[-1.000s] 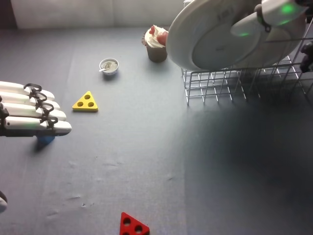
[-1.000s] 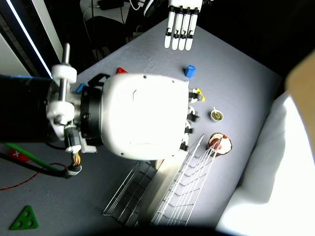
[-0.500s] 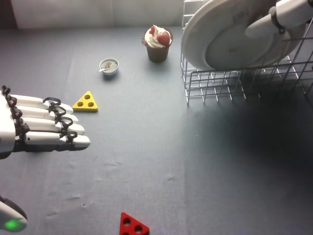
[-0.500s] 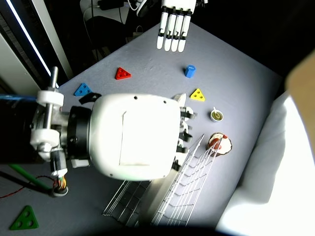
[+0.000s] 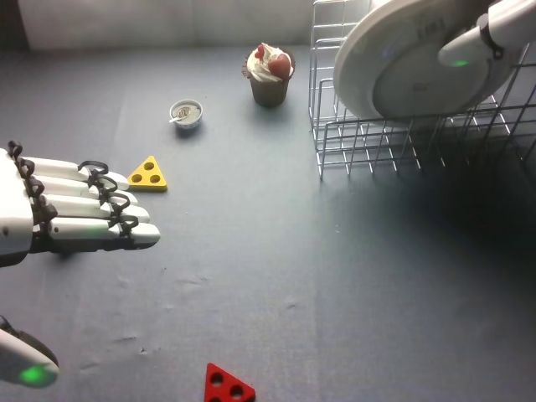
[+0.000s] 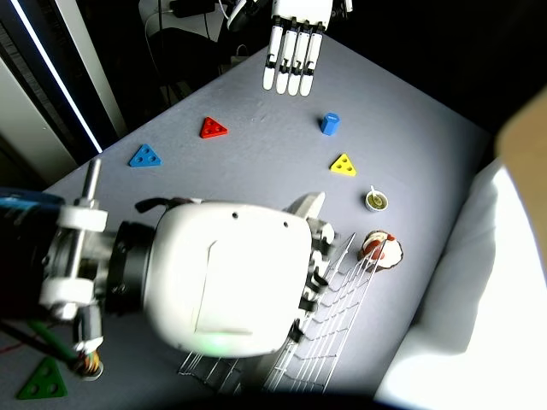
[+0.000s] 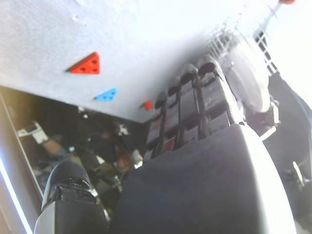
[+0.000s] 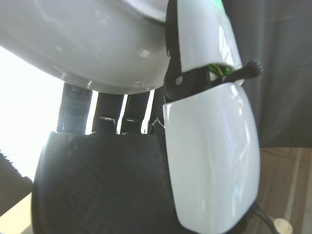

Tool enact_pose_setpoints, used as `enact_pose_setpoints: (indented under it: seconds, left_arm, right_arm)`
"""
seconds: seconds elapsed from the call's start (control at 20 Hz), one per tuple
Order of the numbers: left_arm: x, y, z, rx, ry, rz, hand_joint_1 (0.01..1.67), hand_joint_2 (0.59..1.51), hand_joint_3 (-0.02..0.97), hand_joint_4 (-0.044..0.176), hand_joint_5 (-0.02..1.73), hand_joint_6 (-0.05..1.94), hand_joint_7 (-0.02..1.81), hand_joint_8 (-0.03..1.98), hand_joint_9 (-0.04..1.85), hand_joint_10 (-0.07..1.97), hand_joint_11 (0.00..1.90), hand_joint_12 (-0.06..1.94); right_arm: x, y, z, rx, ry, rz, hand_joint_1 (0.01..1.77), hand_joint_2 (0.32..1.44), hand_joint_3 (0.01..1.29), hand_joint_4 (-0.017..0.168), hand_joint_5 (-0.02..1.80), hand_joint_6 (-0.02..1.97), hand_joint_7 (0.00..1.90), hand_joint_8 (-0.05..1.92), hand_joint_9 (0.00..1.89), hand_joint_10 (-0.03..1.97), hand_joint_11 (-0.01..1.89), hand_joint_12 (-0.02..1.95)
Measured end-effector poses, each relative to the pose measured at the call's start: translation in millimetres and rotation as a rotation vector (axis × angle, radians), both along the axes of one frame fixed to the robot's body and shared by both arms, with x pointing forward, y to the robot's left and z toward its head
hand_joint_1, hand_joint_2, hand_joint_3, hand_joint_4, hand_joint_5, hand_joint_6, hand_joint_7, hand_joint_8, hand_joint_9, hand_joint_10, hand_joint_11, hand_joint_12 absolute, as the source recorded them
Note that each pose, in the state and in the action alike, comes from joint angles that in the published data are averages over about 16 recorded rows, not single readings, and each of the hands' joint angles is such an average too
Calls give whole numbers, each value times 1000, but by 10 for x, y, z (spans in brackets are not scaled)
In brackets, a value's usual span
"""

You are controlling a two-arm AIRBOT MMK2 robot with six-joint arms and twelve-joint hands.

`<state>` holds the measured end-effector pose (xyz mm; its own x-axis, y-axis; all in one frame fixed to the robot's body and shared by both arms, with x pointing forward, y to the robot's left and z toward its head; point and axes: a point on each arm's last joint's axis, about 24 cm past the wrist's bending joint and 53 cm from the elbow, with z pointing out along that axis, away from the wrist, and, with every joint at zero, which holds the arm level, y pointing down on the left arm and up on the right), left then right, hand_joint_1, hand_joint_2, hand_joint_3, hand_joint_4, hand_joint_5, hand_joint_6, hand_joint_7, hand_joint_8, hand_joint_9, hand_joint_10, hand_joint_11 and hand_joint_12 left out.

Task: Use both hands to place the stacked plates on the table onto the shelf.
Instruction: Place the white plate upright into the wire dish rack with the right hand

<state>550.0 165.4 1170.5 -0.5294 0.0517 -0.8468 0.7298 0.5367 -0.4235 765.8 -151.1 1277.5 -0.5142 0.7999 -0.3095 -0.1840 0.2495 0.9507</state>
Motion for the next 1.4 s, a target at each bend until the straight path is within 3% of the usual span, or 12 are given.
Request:
enact_pose_setpoints:
  seconds: [0.3,0.6,0.75,1.05,1.4]
  left_arm:
    - [-1,-10,21,-12,2,-4,38,1003,15,2,58,16,116,-3,125,7,117,14]
    - [-2,-18,42,-24,4,-3,38,1003,15,2,51,15,106,-3,113,7,109,15]
    - [1,-19,51,-29,5,-1,37,1003,15,2,47,16,99,-3,108,7,105,15]
    - [5,-23,66,-37,6,1,35,1003,15,2,44,16,95,-4,104,8,105,15]
    - [17,-27,91,-50,9,8,36,1003,15,2,52,17,100,-4,112,8,115,15]
  right_arm:
    - [43,-38,-95,-11,14,-10,1476,931,12,-8,957,854,1126,482,1181,661,1185,728]
    - [48,-31,-163,-20,22,-6,1469,930,11,-7,967,837,1112,593,1151,753,1205,524]
    - [43,-29,-182,-23,24,-4,1456,936,11,-7,962,842,1084,619,1132,764,1189,516]
    - [18,-13,-221,-26,25,8,1233,943,14,-5,813,587,901,402,993,492,1004,549]
    - [-14,5,-234,-24,18,26,841,928,18,-4,570,225,633,131,715,158,758,370]
